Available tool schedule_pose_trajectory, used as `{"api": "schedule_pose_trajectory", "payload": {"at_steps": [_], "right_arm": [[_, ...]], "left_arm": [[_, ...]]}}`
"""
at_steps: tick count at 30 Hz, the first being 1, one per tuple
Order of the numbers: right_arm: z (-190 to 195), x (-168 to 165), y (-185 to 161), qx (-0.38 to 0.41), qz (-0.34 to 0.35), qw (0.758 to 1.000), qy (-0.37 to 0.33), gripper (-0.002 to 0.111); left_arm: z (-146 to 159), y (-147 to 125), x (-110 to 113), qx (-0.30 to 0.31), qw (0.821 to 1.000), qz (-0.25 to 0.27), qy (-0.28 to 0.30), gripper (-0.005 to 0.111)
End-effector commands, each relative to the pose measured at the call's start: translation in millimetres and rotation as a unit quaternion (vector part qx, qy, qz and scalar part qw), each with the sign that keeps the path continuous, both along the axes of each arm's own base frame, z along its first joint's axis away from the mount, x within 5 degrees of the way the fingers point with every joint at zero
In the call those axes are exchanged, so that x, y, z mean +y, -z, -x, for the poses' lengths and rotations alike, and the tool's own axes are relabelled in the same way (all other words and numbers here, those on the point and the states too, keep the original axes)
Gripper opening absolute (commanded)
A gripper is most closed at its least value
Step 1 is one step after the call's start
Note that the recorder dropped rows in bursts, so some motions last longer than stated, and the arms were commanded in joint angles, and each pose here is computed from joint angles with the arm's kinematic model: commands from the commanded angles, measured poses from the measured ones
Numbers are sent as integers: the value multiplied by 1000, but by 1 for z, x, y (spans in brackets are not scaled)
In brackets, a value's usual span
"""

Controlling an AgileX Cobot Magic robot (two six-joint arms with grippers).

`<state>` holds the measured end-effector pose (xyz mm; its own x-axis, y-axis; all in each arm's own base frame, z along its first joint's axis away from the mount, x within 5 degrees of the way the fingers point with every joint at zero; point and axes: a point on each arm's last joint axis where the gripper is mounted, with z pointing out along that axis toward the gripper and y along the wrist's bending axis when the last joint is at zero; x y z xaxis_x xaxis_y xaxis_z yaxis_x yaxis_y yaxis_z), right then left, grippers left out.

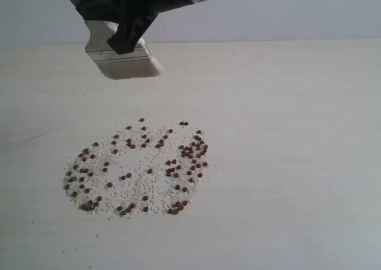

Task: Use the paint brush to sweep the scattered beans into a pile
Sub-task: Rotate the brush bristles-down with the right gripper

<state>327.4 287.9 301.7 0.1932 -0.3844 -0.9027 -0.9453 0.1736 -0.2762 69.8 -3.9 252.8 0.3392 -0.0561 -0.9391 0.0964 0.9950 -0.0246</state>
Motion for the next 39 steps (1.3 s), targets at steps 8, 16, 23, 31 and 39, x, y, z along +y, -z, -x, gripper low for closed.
{"api": "schedule_pose_trajectory", "payload": {"at_steps": [8, 16, 23, 31, 39], "right_arm": [[3, -1, -5, 6, -8, 1000, 4, 0], [-21, -12, -6, -43, 11, 990, 137, 0], [-46, -33, -2, -81, 35, 947, 308, 0], [-47, -52, 30, -85, 98, 933, 335, 0], [-55, -85, 50, -13, 85, 913, 398, 0]], "left_arm": [[17, 20, 6, 57, 998, 21, -28, 0], [14, 37, 3, 116, 993, -12, -28, 0], [14, 55, -6, 190, 964, -188, -1, 0], [16, 65, -5, 229, 925, -304, -4, 0], [16, 66, -4, 229, 917, -327, -12, 0]]}}
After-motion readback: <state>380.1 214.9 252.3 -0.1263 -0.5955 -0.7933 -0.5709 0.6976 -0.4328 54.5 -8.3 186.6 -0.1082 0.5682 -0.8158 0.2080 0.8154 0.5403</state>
